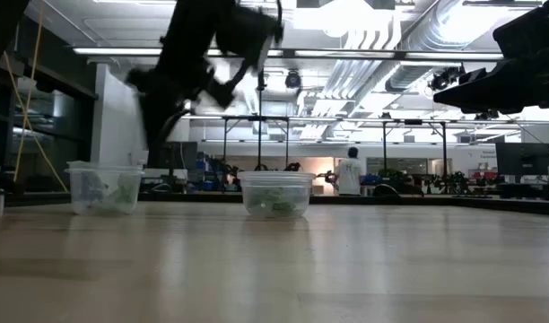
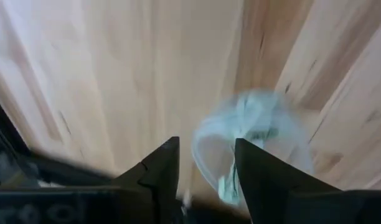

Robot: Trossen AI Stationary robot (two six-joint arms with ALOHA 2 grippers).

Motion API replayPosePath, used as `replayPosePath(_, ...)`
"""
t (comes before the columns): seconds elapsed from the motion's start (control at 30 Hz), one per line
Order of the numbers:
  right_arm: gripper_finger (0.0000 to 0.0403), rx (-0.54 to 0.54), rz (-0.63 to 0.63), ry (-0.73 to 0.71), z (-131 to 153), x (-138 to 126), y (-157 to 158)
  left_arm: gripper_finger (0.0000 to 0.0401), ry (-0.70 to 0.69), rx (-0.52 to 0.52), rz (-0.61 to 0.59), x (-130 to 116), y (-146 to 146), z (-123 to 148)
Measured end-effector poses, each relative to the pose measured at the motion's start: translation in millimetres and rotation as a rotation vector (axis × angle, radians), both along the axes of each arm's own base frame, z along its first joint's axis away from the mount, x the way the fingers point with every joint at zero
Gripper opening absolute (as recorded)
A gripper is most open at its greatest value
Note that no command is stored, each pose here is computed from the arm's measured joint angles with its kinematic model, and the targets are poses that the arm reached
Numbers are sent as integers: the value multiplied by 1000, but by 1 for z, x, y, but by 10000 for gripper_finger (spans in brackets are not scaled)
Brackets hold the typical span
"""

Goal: Pick and place Stevia / Truvia into bins
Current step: Put the white stevia packet into the left transparent container

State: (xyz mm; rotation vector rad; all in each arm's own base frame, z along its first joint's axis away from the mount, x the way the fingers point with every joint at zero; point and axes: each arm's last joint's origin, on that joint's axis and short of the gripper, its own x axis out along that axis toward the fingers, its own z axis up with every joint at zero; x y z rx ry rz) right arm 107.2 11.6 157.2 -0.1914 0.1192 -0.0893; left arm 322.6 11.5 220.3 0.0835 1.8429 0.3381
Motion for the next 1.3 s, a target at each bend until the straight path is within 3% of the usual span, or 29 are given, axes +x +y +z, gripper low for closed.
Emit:
replayPosePath(0.33, 71, -3, 2, 15, -1, 1, 0, 190, -703, -53, -256, 47, 40, 45)
replayPosePath(0.43, 71, -3, 1, 14, -1, 1, 0, 185, -809, -19, -230, 57, 66, 44)
replayPosePath(0.57, 71, -2, 1, 13, -1, 1, 0, 179, -842, -51, -33, 58, 110, 26)
replayPosePath(0.67, 71, -2, 1, 13, -1, 1, 0, 177, -834, -180, 90, 54, 134, 9)
replayPosePath(0.77, 71, -2, 0, 12, -1, 1, 0, 177, -800, -250, 25, 55, 145, -9)
replayPosePath(1.0, 71, -3, 0, 14, -1, 1, 0, 182, -787, -246, -149, 71, 140, -35)
replayPosePath(1.3, 71, -3, 0, 15, -1, 1, 0, 254, -766, -194, -166, 75, 140, -42)
